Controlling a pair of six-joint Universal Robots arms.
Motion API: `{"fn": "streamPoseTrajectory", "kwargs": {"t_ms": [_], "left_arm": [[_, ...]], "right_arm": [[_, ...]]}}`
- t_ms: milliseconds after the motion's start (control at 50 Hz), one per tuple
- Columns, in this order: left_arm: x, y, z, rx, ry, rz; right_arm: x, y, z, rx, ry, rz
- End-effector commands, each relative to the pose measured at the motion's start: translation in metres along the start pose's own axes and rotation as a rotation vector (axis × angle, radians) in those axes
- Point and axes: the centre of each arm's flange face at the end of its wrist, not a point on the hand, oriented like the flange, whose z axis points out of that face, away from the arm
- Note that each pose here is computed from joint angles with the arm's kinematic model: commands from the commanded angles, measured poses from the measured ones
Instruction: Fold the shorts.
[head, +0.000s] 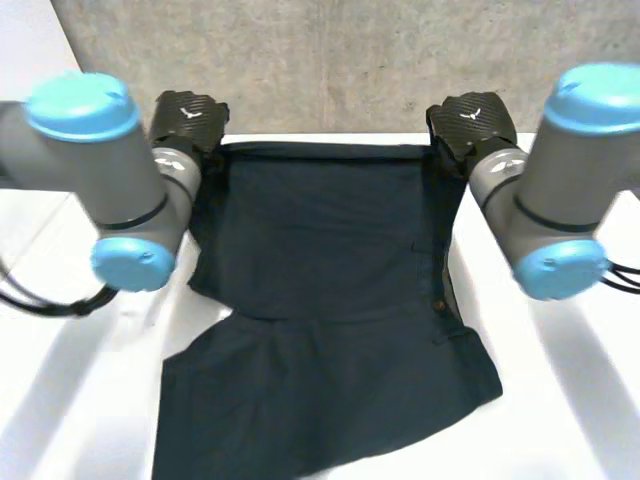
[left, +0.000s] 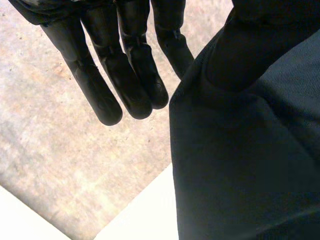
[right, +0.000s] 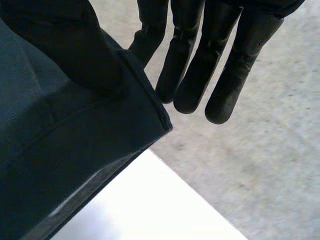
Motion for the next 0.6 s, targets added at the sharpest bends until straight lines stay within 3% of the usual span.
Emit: {"fn": "streamPoseTrajectory", "kwargs": {"t_ms": [20, 180, 320, 440, 600], "left_arm": [[0.014, 0.005, 0.057, 0.203, -0.096, 0.041], [0.031, 0.017, 0.056, 0.264, -0.094, 0.043], [0.013, 0.015, 0.023, 0.151, -0.084, 0.044], [0.0, 0.019, -0.049, -0.038, 0.009, 0.013], [-0.004, 0.029, -0.153, -0.254, 0.131, -0.111]], "right_arm": [[-0.003, 0.006, 0.051, 0.239, 0.12, -0.062], [-0.013, 0.025, 0.048, 0.101, 0.05, -0.09], [-0.001, 0.013, -0.002, -0.035, -0.015, -0.094], [-0.004, 0.032, -0.064, -0.206, -0.218, -0.094], [0.007, 0.053, -0.128, -0.335, -0.325, -0.062]]}}
